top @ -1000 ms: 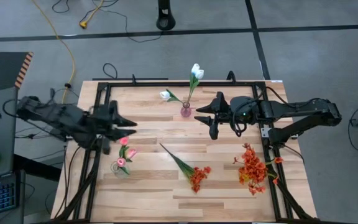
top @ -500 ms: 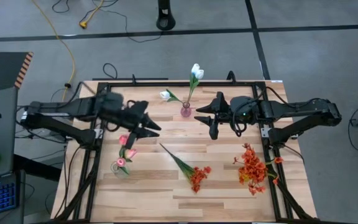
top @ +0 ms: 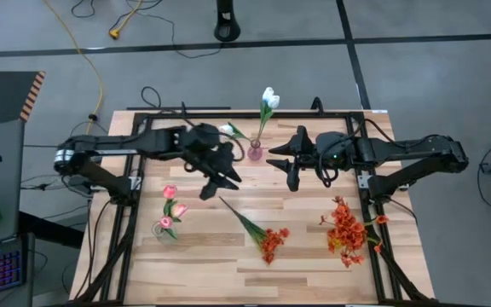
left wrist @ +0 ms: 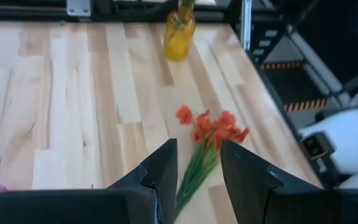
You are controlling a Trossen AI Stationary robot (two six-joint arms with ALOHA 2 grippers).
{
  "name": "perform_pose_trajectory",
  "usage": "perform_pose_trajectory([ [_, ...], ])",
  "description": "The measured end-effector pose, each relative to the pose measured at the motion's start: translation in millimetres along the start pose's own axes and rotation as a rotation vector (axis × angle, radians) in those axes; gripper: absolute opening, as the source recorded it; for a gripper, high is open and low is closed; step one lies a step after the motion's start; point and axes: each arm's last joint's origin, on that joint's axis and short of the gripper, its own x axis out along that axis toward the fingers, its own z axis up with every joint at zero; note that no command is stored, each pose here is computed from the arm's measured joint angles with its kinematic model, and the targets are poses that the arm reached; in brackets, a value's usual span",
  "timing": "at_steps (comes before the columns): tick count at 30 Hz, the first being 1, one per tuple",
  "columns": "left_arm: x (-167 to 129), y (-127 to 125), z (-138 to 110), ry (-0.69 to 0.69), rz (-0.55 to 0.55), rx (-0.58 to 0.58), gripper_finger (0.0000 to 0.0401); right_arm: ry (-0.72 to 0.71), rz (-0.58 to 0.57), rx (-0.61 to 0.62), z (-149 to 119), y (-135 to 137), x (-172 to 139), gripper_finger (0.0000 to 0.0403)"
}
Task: Sort flowers into vase by color
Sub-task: Put the orange flower bouquet into the yellow vase
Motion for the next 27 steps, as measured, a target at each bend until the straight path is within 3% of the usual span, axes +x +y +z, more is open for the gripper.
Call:
perform_pose_trajectory([
  [13, 55.5, 10.1, -18.9, 0.153, 0.011, 0.160, 0.0109, 0.004, -0.001, -0.001, 0.2, -0.9, -3.5, 0.0177],
  [27, 109.8, 2.8, -46.0, 0.311, -0.039, 0.244, 0.0110, -0.046, 0.008, 0.013, 11.3, -11.3, -48.6, 0.0177],
])
